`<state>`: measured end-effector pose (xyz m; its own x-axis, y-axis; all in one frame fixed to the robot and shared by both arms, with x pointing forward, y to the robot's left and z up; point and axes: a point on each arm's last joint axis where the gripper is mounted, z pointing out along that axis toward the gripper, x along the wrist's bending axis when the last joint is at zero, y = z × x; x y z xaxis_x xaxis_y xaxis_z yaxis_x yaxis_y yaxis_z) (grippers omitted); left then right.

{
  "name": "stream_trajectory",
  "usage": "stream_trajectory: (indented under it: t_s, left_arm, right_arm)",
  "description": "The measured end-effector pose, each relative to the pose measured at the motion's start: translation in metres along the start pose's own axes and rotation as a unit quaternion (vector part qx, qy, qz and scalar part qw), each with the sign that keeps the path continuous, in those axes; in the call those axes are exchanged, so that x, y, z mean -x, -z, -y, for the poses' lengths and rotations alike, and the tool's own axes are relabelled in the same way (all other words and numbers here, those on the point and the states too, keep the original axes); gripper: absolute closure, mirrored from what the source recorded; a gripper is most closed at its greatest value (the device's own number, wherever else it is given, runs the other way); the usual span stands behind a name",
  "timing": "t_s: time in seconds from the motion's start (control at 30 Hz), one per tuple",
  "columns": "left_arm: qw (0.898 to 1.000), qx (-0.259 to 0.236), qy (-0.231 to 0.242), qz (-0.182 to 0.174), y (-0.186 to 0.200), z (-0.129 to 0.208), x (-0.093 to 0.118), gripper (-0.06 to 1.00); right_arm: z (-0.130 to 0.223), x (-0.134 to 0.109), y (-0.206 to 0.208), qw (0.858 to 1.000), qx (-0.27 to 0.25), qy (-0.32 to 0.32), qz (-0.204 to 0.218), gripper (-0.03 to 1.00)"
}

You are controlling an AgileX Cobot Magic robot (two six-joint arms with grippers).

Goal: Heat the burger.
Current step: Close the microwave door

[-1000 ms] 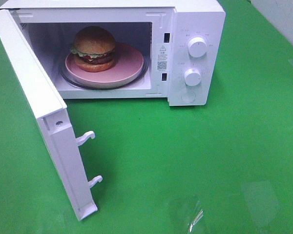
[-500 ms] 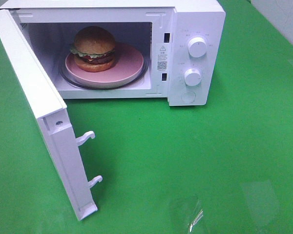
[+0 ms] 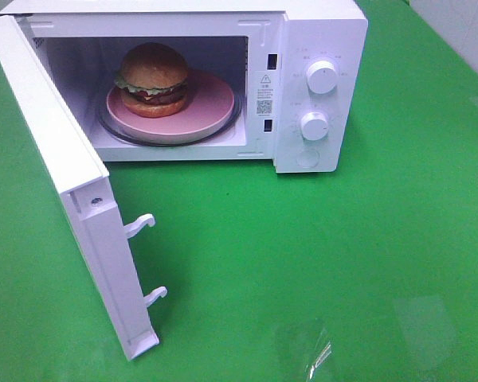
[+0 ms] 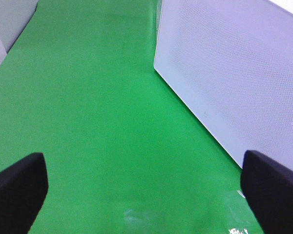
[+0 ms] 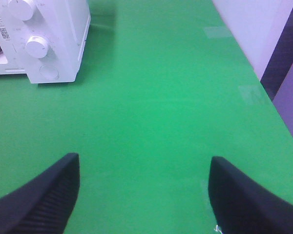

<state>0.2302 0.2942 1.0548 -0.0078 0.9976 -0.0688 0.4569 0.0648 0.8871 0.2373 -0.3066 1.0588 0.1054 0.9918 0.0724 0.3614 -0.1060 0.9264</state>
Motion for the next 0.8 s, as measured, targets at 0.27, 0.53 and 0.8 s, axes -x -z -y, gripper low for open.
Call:
stream_trajectory:
  t_s: [0.27, 0.53, 0.8]
  left_arm:
    - [1.0, 0.0, 0.0, 0.0, 0.0, 0.0, 0.0, -0.05]
    - [1.0, 0.003, 0.005, 0.009, 0.0, -0.003, 0.002, -0.05]
    - [0.997, 0.068, 0.023, 0.026, -0.008, -0.034, 0.005, 0.05]
  right_arm:
    - [0.0, 0.0, 0.0, 1.0, 0.0, -0.001, -0.001, 0.26]
    - [0.0, 0.0, 0.0, 1.0, 0.0, -0.001, -0.001, 0.26]
    - [0.0, 0.0, 0.0, 1.0, 0.0, -0.001, -0.001, 0.26]
